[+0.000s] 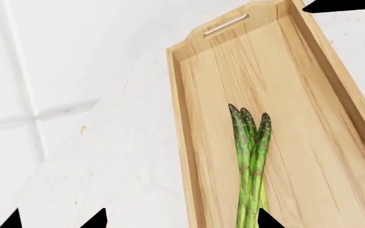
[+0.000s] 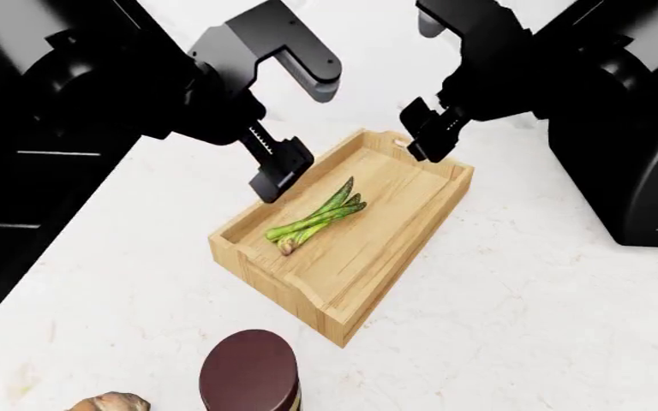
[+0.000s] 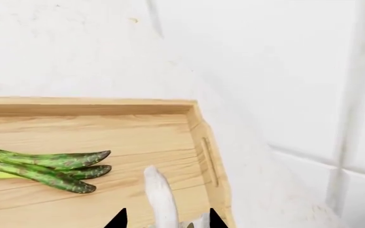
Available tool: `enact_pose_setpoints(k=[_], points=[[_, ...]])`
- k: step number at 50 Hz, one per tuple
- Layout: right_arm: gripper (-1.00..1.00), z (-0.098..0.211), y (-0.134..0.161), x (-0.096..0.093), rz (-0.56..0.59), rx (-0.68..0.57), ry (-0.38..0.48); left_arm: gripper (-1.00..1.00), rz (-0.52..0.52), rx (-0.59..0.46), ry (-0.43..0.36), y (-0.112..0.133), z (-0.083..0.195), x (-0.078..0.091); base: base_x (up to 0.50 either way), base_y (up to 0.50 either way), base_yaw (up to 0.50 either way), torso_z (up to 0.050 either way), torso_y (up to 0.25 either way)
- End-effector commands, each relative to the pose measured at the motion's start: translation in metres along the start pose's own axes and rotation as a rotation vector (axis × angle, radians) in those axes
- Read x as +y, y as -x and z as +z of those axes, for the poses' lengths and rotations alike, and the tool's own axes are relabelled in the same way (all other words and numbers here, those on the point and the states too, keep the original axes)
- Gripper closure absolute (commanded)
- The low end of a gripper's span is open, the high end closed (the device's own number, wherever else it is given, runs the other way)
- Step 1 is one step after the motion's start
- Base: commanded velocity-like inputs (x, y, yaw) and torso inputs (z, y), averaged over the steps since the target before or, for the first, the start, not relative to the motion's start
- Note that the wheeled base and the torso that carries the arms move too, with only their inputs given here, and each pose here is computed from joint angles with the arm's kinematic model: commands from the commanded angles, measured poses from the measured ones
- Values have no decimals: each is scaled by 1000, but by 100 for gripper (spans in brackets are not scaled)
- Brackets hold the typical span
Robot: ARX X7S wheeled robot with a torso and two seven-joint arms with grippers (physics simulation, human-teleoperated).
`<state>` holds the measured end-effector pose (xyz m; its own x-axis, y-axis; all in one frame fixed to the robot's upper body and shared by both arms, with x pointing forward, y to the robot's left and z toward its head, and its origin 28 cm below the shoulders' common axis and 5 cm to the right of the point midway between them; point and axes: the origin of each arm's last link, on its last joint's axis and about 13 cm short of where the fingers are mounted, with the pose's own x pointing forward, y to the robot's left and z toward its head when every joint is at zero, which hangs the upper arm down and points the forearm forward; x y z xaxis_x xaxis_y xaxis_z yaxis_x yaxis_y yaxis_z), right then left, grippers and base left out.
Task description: Pick up the fruits and vegetables and place them in the sink. Turn on the sink faucet to wash them. Then turn the sink off and put them in the tray.
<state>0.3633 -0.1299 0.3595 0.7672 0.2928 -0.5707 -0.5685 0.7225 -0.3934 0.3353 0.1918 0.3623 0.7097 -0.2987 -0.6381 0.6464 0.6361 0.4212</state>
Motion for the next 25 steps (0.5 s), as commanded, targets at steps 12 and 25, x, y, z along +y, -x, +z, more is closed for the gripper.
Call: enact_pose_setpoints(k=[12, 25], points=[[100, 11, -30, 0, 37, 68, 41, -100, 6, 3, -9, 1, 1, 0, 0, 0, 0, 0, 0], [100, 6, -47, 3, 69, 92, 26, -100, 3, 6, -17, -3, -1, -3, 0, 0, 0, 0, 0]])
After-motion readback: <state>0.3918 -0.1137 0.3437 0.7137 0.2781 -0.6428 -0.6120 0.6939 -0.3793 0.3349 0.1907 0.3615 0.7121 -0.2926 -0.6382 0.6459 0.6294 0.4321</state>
